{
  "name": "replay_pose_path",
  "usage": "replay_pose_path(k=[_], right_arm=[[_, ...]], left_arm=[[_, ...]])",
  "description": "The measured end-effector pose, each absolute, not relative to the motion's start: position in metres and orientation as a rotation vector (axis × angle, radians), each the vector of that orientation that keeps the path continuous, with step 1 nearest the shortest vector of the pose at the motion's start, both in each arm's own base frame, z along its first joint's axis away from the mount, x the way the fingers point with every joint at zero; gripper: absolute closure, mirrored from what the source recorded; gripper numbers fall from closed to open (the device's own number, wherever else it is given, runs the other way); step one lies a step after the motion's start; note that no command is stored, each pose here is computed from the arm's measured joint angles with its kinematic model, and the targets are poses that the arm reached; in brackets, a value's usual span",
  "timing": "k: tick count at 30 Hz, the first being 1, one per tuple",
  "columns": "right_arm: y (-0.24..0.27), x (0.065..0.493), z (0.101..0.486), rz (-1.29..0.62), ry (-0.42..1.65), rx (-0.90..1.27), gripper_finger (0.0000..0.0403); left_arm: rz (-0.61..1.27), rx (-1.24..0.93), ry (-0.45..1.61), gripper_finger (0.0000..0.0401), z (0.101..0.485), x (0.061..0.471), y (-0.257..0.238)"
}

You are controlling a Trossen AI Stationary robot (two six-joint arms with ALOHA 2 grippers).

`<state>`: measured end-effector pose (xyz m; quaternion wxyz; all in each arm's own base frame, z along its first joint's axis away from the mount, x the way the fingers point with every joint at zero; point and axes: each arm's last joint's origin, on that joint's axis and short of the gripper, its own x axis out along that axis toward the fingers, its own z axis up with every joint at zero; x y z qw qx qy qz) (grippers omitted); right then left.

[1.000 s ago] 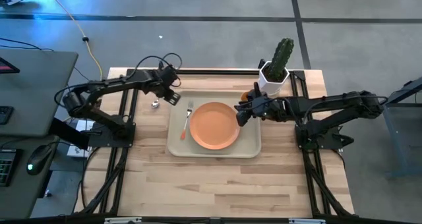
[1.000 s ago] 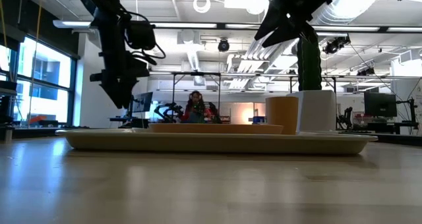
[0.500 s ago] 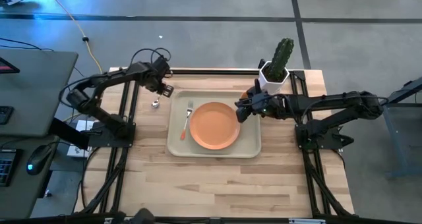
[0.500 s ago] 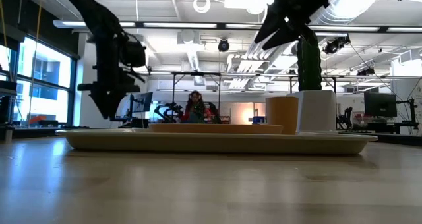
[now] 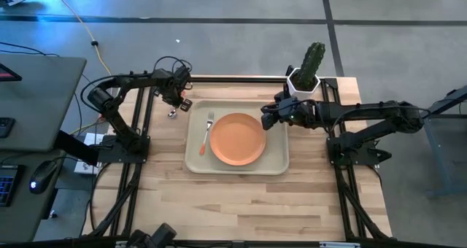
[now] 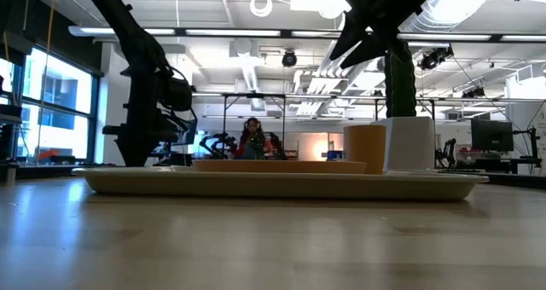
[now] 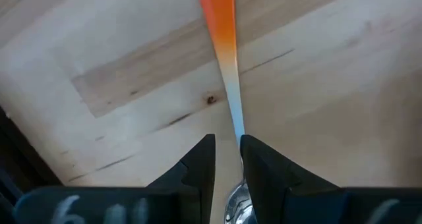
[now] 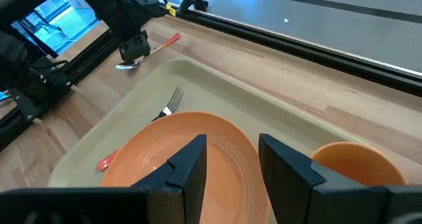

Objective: Pick and place plate/cup/fork/spoon on tray
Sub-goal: Put the orange spoon on the brown tray on the left side of the fork

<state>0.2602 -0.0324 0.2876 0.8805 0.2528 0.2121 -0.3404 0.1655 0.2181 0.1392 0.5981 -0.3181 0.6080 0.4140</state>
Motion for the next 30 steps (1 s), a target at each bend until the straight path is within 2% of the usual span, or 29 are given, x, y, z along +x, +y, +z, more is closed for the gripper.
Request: replay_pose_path(k=[12, 19, 26, 30], right_arm=[[-0.038, 0.26, 0.287, -0.708, 0.447, 0.542, 0.0274], [-0.043, 0.259, 0.287, -0.685, 0.464, 0.55, 0.0274], [-0.048, 0.259, 0.287, -0.672, 0.473, 0.562, 0.0274], [-0.053, 0.258, 0.286, -0.664, 0.482, 0.561, 0.0274]], left_arm=[[0.935, -0.779, 1.354, 0.0361, 0.147, 0.165, 0.215], [0.944, -0.779, 1.293, 0.0336, 0.159, 0.163, 0.215], [0.868, -0.824, 1.288, 0.0323, 0.145, 0.168, 0.219], [0.894, -0.805, 1.316, 0.0325, 0.142, 0.169, 0.22]])
